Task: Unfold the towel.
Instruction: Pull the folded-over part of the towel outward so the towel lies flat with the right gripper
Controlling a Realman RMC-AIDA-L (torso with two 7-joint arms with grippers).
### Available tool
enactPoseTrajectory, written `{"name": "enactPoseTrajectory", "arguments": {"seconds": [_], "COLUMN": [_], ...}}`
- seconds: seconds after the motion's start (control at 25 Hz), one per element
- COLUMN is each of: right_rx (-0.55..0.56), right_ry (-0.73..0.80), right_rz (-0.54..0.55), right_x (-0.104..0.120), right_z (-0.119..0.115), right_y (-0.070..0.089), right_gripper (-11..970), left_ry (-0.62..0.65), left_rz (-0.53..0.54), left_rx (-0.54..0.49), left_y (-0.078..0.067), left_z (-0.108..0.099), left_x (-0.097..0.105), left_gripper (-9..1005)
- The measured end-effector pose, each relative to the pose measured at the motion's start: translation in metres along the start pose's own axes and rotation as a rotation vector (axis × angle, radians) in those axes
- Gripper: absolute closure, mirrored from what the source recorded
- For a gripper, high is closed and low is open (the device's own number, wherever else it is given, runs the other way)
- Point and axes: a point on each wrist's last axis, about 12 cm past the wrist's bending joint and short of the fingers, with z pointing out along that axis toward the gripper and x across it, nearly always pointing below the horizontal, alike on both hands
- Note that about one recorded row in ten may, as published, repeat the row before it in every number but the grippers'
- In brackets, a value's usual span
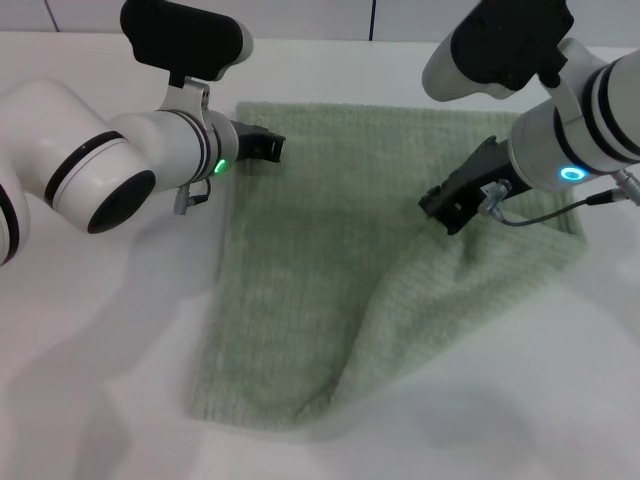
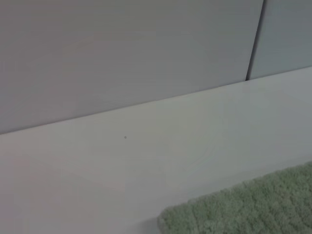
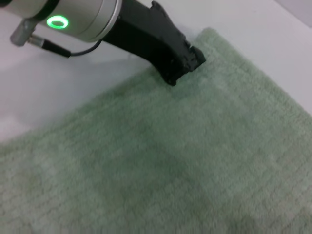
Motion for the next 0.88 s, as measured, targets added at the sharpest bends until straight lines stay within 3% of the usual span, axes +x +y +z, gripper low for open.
{"name": "enactPoseTrajectory", "arguments": {"seconds": [0.88], "right_rx": [-0.062], "right_ry": [0.184], "right_rz": [-0.102], "right_x": [-0.017], "right_z": [-0.026], "right_y": [0.019], "right_gripper": [938], "left_ry": [0.004], "left_rz": [-0.004], "left_rx": [-0.003], "left_y": [0.000], "left_z": [0.000], "left_x": [0.000], "left_gripper": [975]}}
